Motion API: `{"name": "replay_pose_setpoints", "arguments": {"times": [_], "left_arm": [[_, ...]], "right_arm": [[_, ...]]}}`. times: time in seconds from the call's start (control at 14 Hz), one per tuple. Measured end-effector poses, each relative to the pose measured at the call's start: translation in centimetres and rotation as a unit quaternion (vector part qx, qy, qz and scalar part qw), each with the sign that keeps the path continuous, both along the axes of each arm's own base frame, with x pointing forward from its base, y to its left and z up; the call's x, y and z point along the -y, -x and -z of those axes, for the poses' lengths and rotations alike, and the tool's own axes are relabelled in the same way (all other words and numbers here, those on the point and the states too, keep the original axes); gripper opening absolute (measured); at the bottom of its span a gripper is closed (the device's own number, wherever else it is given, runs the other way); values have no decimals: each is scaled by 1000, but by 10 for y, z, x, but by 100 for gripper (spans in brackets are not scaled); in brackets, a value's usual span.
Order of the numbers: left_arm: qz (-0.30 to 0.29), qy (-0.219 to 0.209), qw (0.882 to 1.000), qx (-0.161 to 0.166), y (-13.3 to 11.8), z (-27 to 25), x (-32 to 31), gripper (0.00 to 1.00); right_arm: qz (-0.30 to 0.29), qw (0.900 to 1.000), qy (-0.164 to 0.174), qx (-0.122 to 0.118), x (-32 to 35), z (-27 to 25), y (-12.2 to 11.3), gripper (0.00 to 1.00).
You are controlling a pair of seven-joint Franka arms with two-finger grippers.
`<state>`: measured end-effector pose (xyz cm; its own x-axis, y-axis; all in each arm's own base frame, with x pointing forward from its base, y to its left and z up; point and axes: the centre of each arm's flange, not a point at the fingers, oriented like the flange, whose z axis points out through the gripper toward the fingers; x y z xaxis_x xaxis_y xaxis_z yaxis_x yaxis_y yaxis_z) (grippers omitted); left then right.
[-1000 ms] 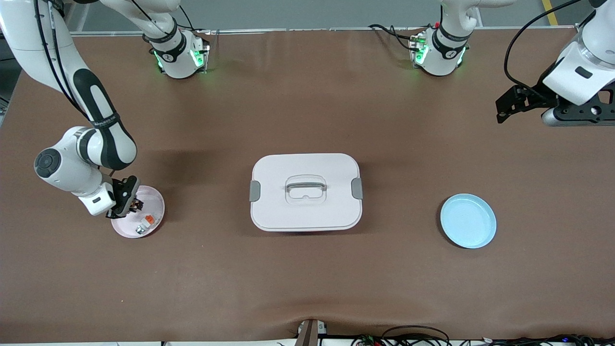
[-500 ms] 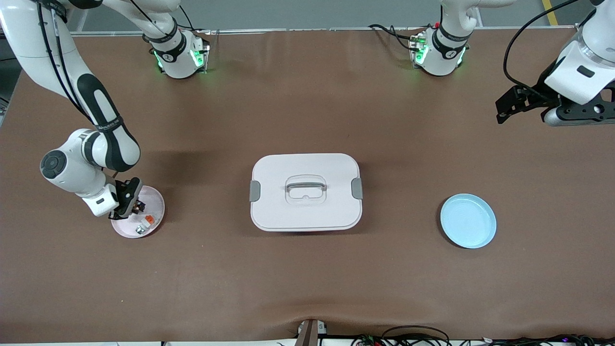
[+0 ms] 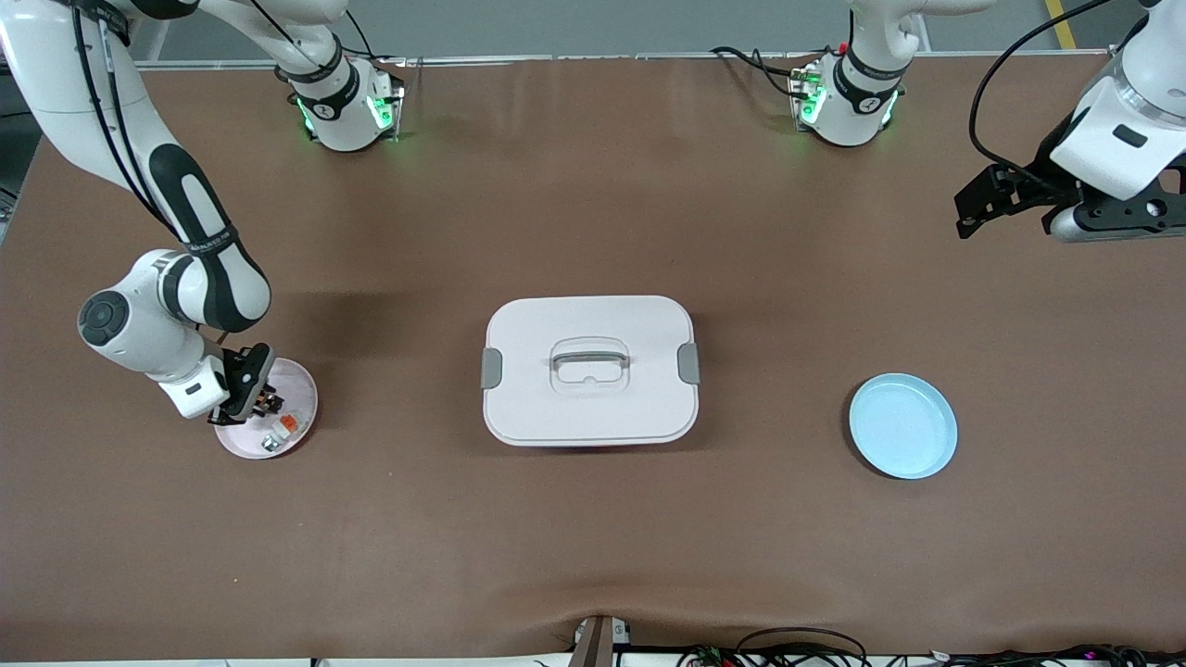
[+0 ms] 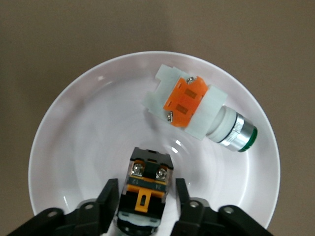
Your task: Transfer orange switch to right arm and place
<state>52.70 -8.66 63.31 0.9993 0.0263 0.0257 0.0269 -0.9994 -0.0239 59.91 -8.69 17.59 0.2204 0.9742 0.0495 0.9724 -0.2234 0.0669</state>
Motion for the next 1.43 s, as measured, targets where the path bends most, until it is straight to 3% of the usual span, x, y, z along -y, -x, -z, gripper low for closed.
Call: {"name": "replay_pose_setpoints", "arguments": {"times": [0.29, 0.64, 1.07, 1.43], "left_arm": [[0, 1, 1000, 5, 0, -5, 1, 100], [0, 1, 1000, 6, 0, -7, 0, 100], [1, 0, 1000, 1, 2, -8, 0, 100], [1, 3, 1000, 17, 3, -28, 0, 100]], "right_arm": [[0, 1000, 0, -4, 0, 5, 0, 99], [-2, 999, -11, -36, -1, -2, -3, 100], [-2, 999, -16, -39, -1, -17, -13, 100], [3, 998, -27, -58, 9, -47, -31, 100]]}}
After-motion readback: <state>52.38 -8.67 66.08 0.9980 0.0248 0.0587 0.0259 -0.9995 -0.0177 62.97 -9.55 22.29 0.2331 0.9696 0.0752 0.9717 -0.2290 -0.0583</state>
